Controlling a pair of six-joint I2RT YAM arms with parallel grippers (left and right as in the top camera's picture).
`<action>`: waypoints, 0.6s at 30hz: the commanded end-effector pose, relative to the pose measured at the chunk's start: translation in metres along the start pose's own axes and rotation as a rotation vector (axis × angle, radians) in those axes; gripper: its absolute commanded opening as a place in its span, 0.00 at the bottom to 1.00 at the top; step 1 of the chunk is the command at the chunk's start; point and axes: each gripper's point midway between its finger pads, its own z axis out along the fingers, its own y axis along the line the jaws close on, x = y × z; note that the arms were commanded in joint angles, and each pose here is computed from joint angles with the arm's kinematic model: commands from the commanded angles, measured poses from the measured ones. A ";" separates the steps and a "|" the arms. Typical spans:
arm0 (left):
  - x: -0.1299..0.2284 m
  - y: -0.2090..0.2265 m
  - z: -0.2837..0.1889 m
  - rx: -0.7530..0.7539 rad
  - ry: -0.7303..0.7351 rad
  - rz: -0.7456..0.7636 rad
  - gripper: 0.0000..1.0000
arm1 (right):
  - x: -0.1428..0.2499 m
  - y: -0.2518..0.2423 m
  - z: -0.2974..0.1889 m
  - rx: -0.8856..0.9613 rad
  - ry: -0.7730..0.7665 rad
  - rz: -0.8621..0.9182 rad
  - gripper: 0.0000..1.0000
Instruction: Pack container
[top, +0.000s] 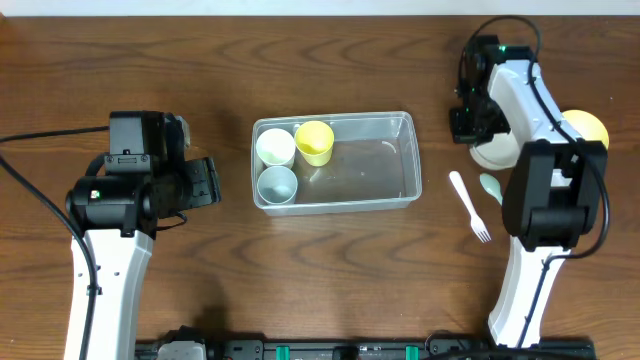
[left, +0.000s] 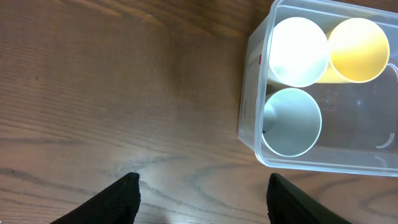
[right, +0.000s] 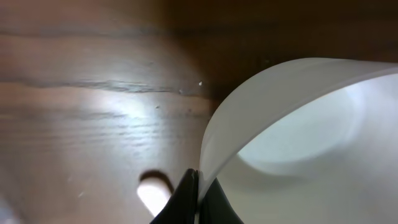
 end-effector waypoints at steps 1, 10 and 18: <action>0.000 0.001 -0.002 -0.002 -0.006 -0.005 0.66 | -0.018 0.013 -0.105 -0.011 -0.270 -0.079 0.01; 0.000 0.001 -0.002 -0.002 -0.006 -0.005 0.66 | 0.031 0.112 -0.216 -0.087 -0.517 -0.418 0.01; 0.000 0.002 -0.002 -0.006 -0.007 -0.005 0.66 | 0.068 0.196 -0.187 -0.129 -0.435 -0.547 0.01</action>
